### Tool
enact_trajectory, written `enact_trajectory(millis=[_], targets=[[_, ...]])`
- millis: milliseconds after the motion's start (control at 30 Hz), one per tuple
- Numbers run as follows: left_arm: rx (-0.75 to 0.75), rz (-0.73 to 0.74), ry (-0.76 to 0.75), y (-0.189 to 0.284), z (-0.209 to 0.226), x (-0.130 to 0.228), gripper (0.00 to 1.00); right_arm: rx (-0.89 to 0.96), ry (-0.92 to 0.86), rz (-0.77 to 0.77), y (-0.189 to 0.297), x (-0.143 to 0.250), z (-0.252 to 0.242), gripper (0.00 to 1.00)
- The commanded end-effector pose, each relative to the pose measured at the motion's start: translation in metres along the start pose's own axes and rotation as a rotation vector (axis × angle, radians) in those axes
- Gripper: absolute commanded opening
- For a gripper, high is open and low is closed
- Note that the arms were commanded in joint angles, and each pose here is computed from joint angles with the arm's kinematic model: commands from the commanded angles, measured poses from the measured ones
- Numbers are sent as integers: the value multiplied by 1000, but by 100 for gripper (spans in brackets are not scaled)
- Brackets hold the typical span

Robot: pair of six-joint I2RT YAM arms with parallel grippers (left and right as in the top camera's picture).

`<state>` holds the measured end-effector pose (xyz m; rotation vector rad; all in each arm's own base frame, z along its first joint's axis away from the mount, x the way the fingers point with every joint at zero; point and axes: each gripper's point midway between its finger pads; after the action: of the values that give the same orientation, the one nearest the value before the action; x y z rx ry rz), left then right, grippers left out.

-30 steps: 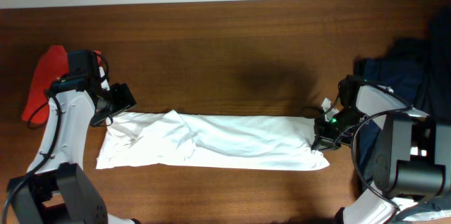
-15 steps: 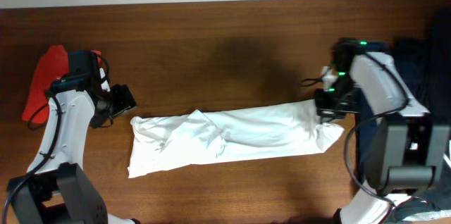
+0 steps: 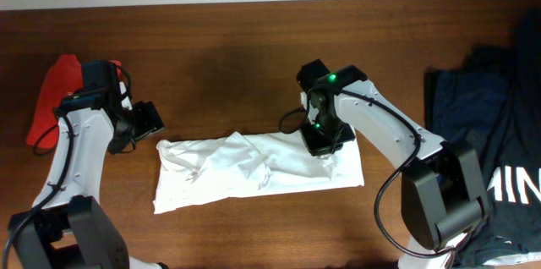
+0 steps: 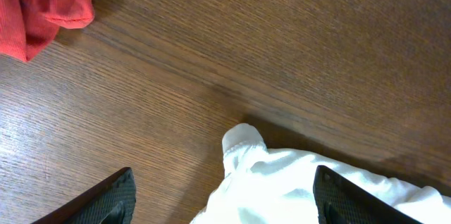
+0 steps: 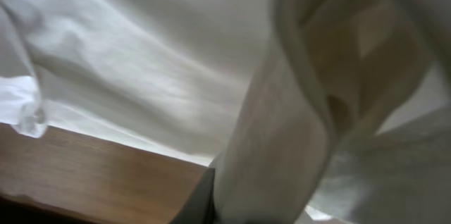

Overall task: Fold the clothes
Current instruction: 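Fold the strip's right end leftward over the middle with the right gripper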

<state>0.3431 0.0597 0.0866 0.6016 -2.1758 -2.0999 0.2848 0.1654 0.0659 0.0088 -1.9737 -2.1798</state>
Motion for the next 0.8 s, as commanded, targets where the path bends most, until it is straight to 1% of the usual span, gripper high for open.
enact_trajectory(millis=[0,133,300,400,467,533,600,633,767], targets=[[9,-27,0,8,0,-5,80,-57,13,6,-2,0,19,9],[10,-27,0,8,0,-5,80,-94,44,0,-3,1,35,8],[9,-27,0,8,0,-5,80,-98,79,0,-5,5,47,9],[9,-27,0,8,0,-5,80,-141,104,-8,-5,5,61,10],[10,-27,0,8,0,-5,80,-144,114,-16,-5,4,65,15],[10,-27,0,8,0,-5,80,-145,120,-18,-6,4,67,25],[9,-27,0,8,0,-5,80,-150,120,-16,-5,5,67,27],[9,-27,0,8,0,-5,80,-168,121,-9,-5,6,70,35],[9,-26,0,8,0,-5,80,-140,118,-17,-6,4,65,36]])
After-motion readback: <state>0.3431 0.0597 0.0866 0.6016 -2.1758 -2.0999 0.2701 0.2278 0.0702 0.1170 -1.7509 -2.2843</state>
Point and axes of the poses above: each gripper's point midway between its finger pads, its own y axis back along the fingers, its own z axis along the line the jaws close on, x = y × z, and after that the axes turned 8 degrees about -y, right-handed
